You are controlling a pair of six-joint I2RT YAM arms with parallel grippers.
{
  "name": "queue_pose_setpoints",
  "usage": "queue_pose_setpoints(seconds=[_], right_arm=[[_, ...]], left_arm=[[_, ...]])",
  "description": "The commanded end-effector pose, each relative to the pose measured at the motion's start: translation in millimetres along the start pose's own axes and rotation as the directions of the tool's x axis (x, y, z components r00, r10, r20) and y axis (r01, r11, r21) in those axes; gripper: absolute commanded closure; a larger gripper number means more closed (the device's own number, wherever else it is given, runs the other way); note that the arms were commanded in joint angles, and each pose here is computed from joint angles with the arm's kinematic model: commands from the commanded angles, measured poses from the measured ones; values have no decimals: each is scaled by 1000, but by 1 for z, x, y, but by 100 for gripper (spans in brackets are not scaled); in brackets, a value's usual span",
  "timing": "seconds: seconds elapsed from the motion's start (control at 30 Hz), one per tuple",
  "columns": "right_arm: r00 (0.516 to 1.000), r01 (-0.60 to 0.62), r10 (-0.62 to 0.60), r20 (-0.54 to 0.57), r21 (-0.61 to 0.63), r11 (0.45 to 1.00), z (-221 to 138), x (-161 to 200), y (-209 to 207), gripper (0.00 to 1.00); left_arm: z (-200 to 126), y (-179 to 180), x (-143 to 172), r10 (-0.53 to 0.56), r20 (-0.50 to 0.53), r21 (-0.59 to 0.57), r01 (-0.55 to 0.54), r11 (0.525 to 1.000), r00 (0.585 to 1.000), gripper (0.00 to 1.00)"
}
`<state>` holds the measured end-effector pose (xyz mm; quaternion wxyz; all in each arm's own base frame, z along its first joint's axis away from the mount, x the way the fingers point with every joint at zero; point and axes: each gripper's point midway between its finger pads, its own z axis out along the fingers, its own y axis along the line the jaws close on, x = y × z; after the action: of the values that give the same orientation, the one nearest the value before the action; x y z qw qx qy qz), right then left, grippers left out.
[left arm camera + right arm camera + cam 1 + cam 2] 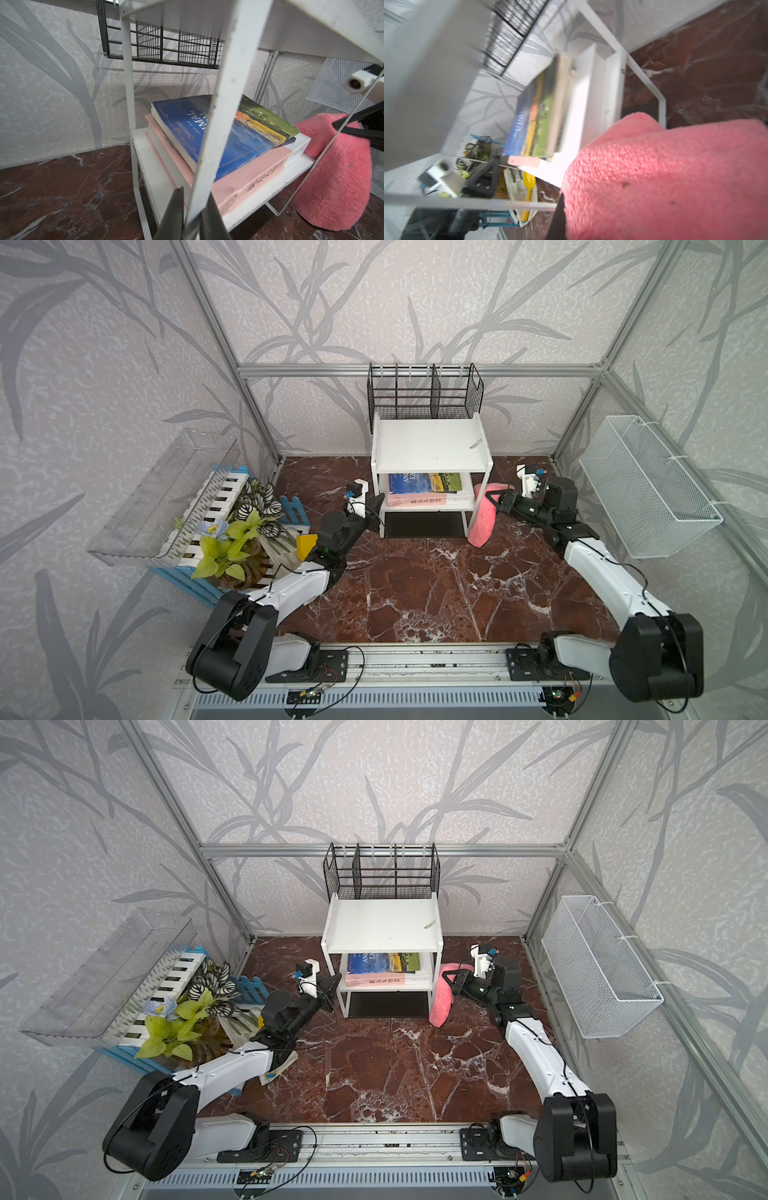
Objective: Wipe the bookshelf clean with a cloth
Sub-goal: Wipe the dust from the shelf.
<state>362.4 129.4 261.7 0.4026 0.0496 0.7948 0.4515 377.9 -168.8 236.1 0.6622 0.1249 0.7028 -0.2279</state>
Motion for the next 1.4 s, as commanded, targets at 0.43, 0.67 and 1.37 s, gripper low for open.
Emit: queue_pose_setpoints(seconds=[0.43, 0.67, 1.37], right_arm=[[985, 14, -5, 173, -54, 998, -15, -32, 36, 100], [983, -181, 178, 33, 134, 974, 23, 23, -56, 100], [946, 159, -177, 273, 88, 983, -12, -84, 44, 100]], left_arm=[[-1, 73, 30, -193, -66, -331, 161, 930, 979, 100], [0, 73, 32, -201, -70, -328, 168, 930, 977, 100], [-2, 71, 27, -204, -61, -325, 174, 930, 977, 94]])
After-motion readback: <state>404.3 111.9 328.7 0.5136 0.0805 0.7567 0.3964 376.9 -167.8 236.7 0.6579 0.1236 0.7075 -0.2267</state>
